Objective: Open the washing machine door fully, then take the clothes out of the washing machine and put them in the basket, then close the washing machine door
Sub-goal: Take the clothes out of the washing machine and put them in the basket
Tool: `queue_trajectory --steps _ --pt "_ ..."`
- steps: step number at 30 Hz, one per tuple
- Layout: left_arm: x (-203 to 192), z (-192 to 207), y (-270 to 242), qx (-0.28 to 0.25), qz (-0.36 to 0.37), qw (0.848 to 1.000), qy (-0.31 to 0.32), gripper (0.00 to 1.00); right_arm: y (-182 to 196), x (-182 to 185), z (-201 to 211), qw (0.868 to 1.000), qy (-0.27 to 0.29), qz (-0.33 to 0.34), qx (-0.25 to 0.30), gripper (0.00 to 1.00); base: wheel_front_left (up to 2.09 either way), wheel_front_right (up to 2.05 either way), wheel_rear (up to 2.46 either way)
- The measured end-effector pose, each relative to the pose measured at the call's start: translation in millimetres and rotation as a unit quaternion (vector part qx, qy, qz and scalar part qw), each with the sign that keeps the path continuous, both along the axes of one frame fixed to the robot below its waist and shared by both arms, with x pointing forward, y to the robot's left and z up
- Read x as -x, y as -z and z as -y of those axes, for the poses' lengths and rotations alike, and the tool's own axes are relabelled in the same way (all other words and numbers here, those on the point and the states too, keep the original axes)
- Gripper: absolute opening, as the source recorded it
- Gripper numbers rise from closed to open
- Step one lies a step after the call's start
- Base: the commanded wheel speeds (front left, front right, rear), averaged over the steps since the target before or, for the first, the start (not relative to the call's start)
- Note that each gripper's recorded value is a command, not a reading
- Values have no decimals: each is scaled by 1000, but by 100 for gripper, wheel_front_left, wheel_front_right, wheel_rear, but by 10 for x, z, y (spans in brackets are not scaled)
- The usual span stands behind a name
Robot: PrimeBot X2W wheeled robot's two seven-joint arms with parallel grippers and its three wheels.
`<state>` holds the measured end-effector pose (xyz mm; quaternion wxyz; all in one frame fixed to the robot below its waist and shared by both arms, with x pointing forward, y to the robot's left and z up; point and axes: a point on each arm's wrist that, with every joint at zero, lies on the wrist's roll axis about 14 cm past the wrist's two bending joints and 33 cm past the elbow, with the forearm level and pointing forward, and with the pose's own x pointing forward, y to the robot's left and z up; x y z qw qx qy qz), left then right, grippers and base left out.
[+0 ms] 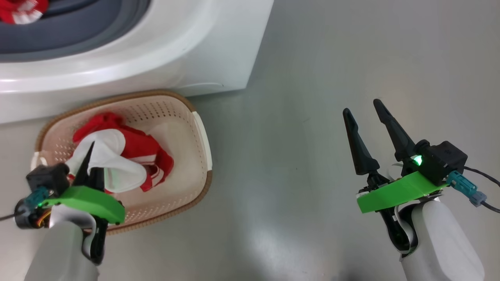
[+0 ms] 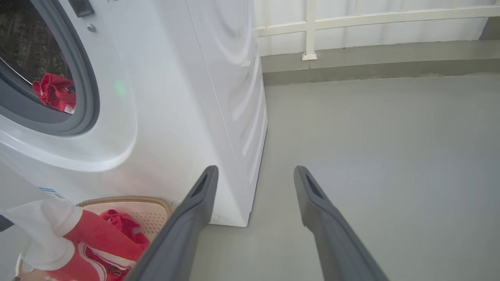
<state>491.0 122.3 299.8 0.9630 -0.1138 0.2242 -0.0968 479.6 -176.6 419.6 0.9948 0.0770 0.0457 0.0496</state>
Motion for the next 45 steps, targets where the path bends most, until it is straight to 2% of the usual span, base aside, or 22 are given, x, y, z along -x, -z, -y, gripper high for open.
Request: queue_trajectory --steps 12,20,28,29,31,32,33,45 --pt "-44 150 695 -29 -91 994 51 0 287 -144 25 1000 2 -22 4 100 0 0 0" --pt "-3 90 1120 -53 -146 986 67 0 468 -191 12 999 -1 -37 8 100 0 0 0" --pt "99 142 1438 -38 -195 978 57 0 606 -227 55 999 5 -48 12 100 0 0 0" --pt "143 143 1494 -34 -206 977 54 18 639 -223 63 999 5 -51 14 100 0 0 0" --pt "162 133 1521 -31 -211 976 50 42 659 -225 66 998 6 -53 15 100 0 0 0" --pt "162 123 1521 -29 -211 976 47 86 657 -236 61 999 5 -52 15 100 0 0 0" --pt "150 119 1513 -28 -210 976 45 100 646 -255 56 999 4 -49 16 100 0 0 0" --pt "-137 64 1126 1 -156 988 15 100 505 -290 4 999 0 -34 10 100 0 0 0"
